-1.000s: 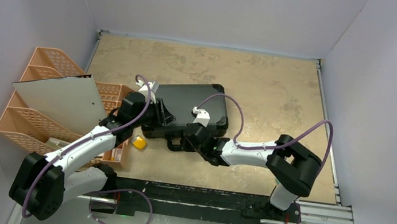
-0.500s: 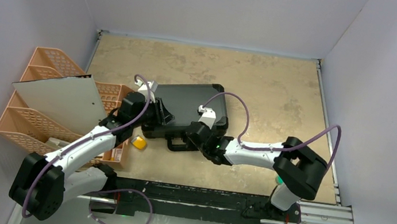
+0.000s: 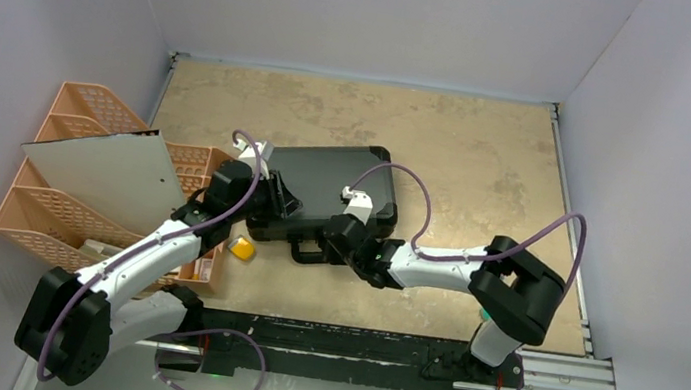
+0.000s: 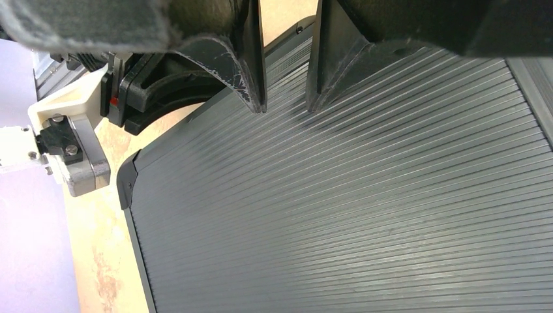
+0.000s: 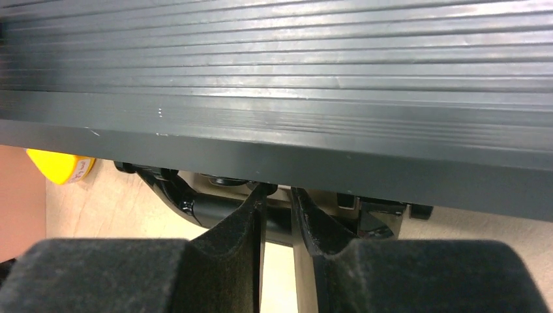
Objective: Pack up texas hold em set
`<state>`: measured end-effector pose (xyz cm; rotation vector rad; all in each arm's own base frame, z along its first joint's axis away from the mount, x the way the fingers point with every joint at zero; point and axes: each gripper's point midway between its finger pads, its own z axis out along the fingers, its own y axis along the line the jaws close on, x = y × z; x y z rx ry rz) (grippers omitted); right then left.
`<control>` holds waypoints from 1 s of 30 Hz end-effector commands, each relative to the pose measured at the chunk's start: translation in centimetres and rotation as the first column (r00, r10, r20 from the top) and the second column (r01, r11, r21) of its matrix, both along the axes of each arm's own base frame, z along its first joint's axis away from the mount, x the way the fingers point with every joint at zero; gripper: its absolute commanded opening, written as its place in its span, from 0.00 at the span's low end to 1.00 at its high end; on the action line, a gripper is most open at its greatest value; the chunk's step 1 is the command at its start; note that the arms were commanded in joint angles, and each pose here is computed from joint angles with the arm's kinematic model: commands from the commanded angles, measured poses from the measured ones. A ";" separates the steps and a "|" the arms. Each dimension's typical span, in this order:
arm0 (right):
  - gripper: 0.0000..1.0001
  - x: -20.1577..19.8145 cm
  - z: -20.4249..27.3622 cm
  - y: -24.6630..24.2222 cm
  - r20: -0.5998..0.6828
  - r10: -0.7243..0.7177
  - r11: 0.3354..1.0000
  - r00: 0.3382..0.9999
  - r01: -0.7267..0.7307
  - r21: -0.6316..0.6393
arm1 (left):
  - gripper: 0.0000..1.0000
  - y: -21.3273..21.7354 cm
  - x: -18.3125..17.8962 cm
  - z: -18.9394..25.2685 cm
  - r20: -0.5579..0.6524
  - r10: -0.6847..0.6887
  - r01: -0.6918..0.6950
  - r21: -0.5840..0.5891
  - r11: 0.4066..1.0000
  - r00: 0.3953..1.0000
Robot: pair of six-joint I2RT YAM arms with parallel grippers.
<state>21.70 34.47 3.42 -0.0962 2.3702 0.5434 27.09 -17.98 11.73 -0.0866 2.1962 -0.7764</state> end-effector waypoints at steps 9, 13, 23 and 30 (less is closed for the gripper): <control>0.13 -0.3 -3.8 -1.5 -0.051 -0.022 0.993 0.998 0.016 -0.118 | 0.32 3.1 -3.4 -6.1 -0.198 0.065 -0.033 0.163 0.986 0.978; 0.08 0.4 -3.9 -2.0 -0.020 -0.050 0.987 0.999 0.047 -0.153 | 0.32 3.1 -3.4 -6.1 -0.195 0.068 -0.035 0.164 0.986 0.978; 0.01 2.2 -4.7 -2.1 0.061 -0.126 0.982 0.990 0.133 -0.135 | 0.32 3.3 -3.4 -6.2 -0.198 0.076 -0.043 0.168 0.985 0.977; 0.06 3.0 -2.8 -1.8 0.129 -0.122 0.988 0.984 0.132 -0.075 | 0.32 3.3 -3.0 -5.2 -0.183 0.082 -0.051 0.166 0.985 0.980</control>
